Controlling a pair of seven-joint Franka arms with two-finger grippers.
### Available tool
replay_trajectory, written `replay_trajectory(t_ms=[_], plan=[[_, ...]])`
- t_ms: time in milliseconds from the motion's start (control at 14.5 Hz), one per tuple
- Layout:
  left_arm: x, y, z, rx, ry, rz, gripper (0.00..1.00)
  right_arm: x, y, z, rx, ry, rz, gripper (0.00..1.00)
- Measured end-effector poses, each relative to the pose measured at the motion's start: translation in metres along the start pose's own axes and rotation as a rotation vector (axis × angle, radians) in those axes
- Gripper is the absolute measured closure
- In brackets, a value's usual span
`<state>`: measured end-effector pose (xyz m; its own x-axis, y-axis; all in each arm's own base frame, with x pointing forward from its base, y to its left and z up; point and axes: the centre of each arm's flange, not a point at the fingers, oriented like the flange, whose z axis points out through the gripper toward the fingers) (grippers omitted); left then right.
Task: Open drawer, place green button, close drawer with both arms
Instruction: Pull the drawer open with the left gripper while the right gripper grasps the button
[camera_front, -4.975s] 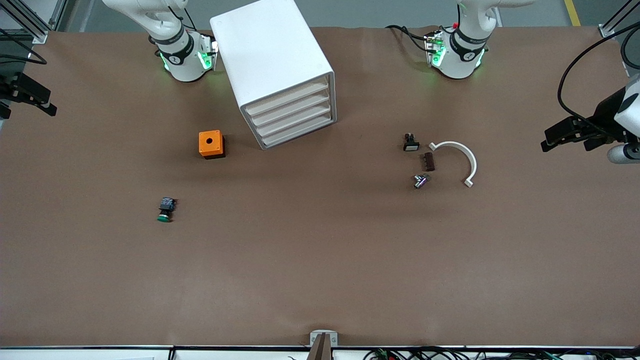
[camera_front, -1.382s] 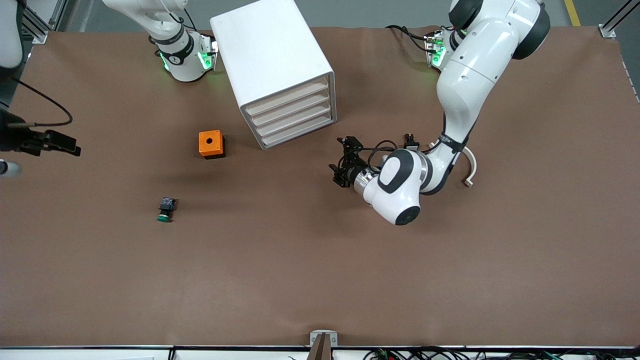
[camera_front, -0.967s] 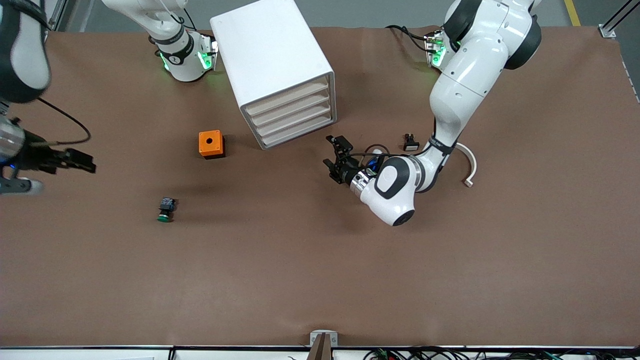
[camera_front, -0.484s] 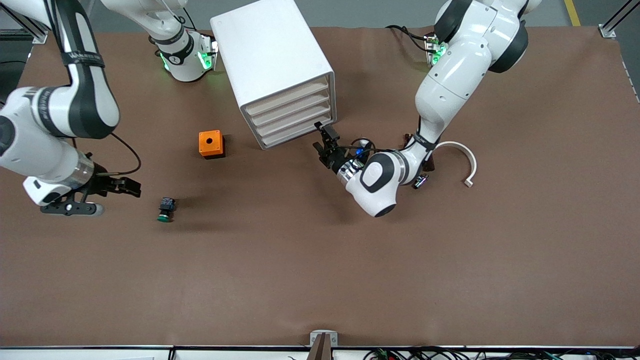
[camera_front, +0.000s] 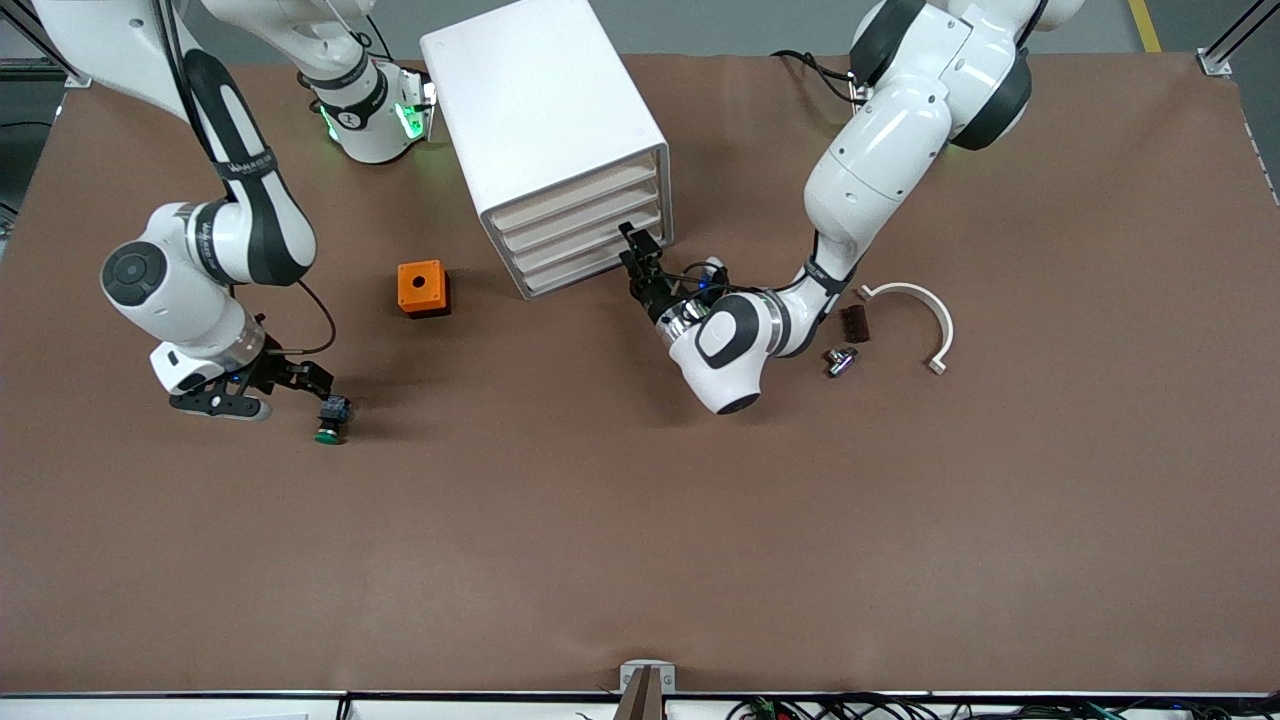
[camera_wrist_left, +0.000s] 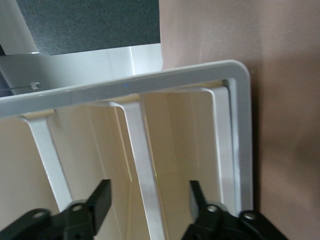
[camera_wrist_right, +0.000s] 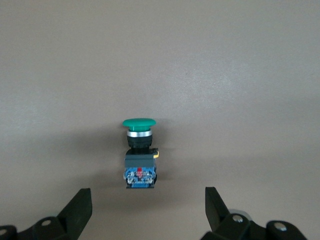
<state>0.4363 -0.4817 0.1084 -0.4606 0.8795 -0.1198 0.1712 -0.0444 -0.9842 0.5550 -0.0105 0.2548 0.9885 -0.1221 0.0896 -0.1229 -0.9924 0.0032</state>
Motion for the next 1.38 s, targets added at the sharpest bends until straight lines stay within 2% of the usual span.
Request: replay_trajectory(t_ms=[207,276,415,691,1105,1382], plan=[[0.002,0.001,0.017,0.018,0.029,-0.014,0.34,0.0,-0.004,0.017,0.007,0.011,0.01,0.0],[0.004,0.003,0.021,0.022,0.036,-0.019,0.41,-0.001,-0.007,0.023,0.008,0.014,0.009,0.0],[0.006,0.004,0.029,0.034,0.05,-0.026,0.45,-0.002,-0.011,0.038,0.009,0.023,0.013,0.0],[0.008,0.004,0.035,0.047,0.064,-0.032,0.89,-0.008,-0.019,0.069,0.006,0.017,0.046,0.0],[0.01,0.004,0.028,0.044,0.055,-0.063,0.92,-0.01,-0.027,0.071,0.007,0.014,0.06,0.0],[0.016,0.006,-0.008,0.032,0.003,-0.065,0.92,-0.009,-0.024,0.071,0.004,0.014,0.068,0.0]])
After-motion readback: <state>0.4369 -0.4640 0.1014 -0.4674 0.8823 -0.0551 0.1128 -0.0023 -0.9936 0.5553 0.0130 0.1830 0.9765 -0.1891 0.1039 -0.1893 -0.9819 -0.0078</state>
